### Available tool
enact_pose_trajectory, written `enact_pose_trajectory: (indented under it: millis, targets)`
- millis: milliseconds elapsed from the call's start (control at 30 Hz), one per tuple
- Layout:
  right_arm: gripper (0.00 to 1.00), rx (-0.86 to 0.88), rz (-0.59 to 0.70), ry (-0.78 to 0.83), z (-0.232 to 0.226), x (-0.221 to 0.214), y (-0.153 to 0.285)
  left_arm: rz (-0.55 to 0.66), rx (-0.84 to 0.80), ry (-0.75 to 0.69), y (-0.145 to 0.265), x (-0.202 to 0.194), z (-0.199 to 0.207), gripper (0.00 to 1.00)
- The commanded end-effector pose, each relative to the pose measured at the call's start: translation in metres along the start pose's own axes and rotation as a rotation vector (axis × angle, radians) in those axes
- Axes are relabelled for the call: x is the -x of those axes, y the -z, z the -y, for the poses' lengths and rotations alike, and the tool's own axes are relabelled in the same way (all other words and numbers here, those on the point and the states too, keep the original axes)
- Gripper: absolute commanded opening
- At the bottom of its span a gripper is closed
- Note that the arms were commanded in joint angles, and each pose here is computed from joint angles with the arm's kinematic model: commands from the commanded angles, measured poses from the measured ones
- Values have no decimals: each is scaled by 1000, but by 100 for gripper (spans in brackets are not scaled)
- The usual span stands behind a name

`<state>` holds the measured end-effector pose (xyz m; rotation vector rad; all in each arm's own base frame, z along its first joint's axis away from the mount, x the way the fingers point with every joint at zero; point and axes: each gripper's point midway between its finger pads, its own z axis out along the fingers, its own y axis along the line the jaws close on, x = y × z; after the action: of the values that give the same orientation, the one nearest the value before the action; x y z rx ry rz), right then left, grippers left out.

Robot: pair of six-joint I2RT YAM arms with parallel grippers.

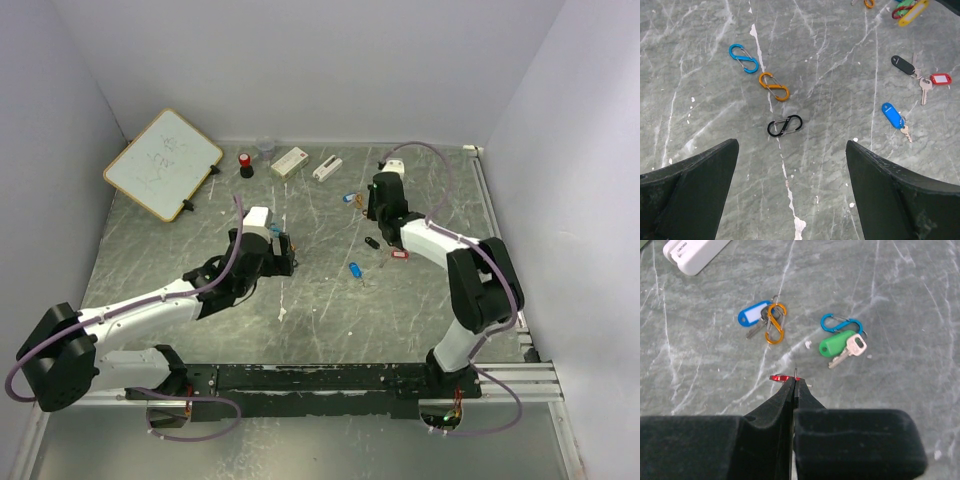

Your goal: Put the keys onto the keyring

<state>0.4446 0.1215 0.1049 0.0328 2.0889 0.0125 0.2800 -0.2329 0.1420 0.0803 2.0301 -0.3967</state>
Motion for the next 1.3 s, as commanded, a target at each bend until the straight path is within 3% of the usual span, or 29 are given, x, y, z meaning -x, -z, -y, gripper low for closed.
enact_pose_trajectory:
  millis: [0,333,867,1000,1100,1267]
  targets:
    - [0,50,48,-24,-14,21,-19,27,6,26,1,6,-3,99]
    - [0,163,34,-44,-44,22,-39,31,16,32,0,6,-6,99]
    - [1,222,-23,-41,-66,-8,-27,20,23,30,-3,3,-7,99]
    - [16,202,-29,-54,-58,-16,-18,18,21,31,-3,3,-7,99]
    - [33,179,-37,-65,-49,-24,-7,15,19,30,-3,2,-6,99]
    - [45,138,-62,-84,-34,-33,14,5,22,30,-4,1,-6,99]
